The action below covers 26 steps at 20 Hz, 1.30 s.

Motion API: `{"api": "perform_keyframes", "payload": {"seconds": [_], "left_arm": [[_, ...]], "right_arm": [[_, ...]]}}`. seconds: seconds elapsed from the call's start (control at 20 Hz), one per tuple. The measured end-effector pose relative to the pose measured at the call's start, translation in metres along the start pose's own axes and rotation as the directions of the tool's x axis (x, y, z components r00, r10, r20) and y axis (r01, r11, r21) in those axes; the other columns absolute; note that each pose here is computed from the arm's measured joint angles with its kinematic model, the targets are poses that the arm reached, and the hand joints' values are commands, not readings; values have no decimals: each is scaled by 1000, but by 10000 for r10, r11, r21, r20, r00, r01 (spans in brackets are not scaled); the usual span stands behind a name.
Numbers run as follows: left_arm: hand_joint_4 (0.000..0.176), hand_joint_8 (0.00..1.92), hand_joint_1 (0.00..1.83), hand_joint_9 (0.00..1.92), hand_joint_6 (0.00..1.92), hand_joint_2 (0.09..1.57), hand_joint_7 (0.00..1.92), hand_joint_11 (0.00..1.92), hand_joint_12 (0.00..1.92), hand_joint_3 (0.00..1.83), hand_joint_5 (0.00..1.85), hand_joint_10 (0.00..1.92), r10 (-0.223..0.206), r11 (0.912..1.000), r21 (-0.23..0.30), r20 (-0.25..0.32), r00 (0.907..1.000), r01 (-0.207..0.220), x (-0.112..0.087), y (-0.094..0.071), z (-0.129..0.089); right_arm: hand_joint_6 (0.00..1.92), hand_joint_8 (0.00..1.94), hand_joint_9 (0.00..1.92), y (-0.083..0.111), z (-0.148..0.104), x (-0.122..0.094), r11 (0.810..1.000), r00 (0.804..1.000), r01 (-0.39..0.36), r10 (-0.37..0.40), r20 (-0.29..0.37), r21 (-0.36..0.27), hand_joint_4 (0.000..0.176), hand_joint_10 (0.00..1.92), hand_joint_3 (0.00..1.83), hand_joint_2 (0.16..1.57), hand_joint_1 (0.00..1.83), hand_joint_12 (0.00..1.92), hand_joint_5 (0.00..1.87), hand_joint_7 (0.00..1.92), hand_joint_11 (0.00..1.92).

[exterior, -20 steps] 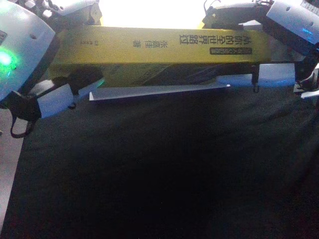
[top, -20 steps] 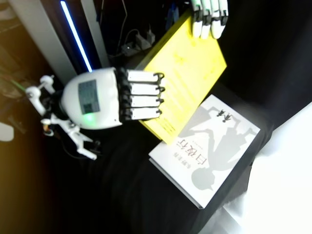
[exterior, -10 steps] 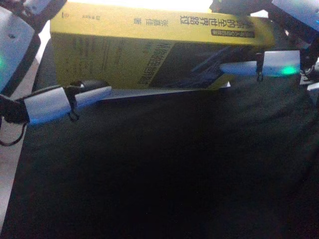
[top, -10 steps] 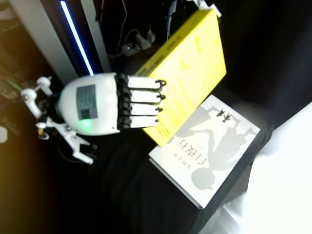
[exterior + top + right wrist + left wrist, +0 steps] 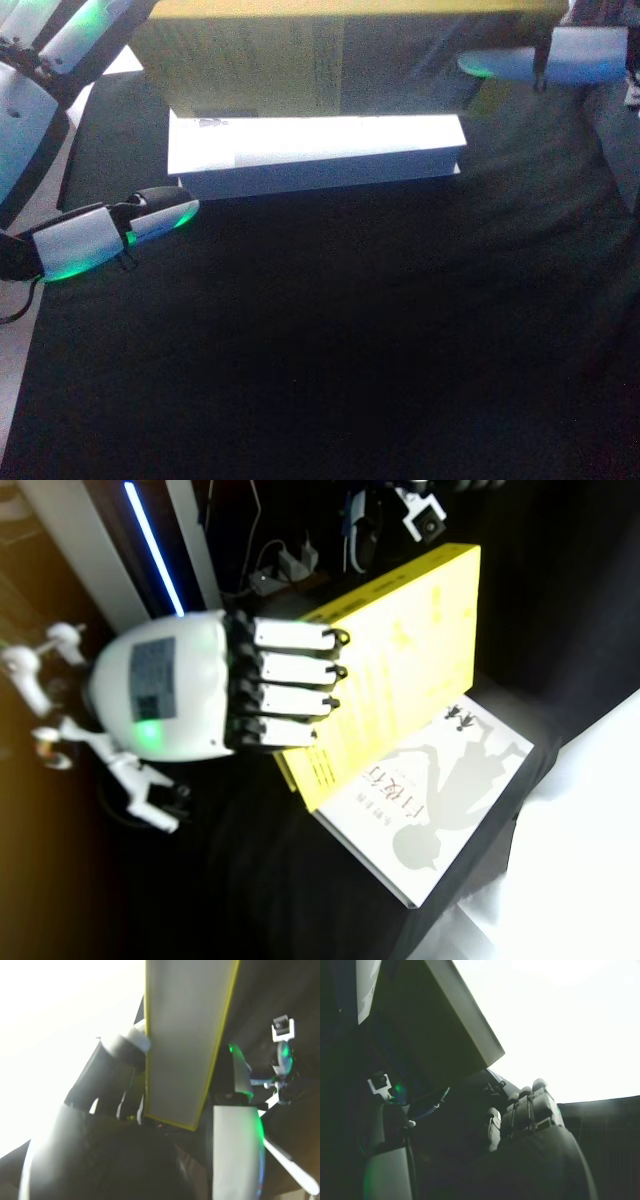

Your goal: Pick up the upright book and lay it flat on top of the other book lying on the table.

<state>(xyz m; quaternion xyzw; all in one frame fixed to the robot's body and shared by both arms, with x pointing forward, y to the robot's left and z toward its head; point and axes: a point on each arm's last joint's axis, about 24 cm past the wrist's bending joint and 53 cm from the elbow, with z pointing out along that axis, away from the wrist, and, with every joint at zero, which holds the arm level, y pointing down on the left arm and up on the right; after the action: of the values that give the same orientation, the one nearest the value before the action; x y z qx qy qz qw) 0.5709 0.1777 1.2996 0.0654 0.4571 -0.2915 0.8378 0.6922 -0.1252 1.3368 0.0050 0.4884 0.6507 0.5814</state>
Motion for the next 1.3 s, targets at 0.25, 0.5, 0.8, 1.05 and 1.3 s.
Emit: {"api": "perform_keyframes", "payload": {"seconds": [0.25, 0.5, 0.8, 1.05, 1.3], "left_arm": [[152, 0, 745, 0, 0, 990, 0, 0, 0, 12, 0, 0, -52, 9998, -201, -190, 9998, 48, 6, 4, -1], [171, 0, 700, 0, 0, 977, 0, 0, 0, 0, 0, 0, -325, 9993, -175, -325, 9989, 320, 16, 4, 0], [176, 0, 745, 0, 0, 989, 0, 0, 0, 4, 0, 0, -701, 9975, -30, -528, 9961, 700, 25, 2, 0], [176, 0, 693, 0, 0, 989, 0, 0, 0, 3, 0, 0, -752, 9972, 15, -357, 9965, 753, 21, 1, 0], [176, 0, 665, 0, 0, 988, 0, 0, 0, 1, 0, 0, -711, 9975, -37, -373, 9968, 711, 19, 3, -2]], "right_arm": [[1253, 1347, 926, -6, 9, -8, 9920, 9934, 1147, -1149, 0, 518, 0, 1554, 0, 1245, 1325, 1769, 542, 792, 854], [1267, 1107, 1012, -21, 27, -24, 9542, 9621, 2713, -2726, -69, 1261, 0, 1257, 1, 1172, 1364, 1496, 636, 885, 817], [1326, 1191, 870, -25, 48, -30, 9387, 9497, 3121, -3124, -214, 1463, 0, 1305, 0, 1207, 1478, 1851, 610, 767, 621], [1318, 1152, 886, -37, 41, -14, 9434, 9559, 2936, -2902, -448, 1542, 0, 1327, 0, 1198, 1457, 1813, 605, 808, 665], [1343, 1084, 873, -67, 18, 25, 9428, 9576, 2807, -2626, -1183, 1796, 0, 1355, 0, 1188, 1385, 1702, 615, 890, 639]]}}
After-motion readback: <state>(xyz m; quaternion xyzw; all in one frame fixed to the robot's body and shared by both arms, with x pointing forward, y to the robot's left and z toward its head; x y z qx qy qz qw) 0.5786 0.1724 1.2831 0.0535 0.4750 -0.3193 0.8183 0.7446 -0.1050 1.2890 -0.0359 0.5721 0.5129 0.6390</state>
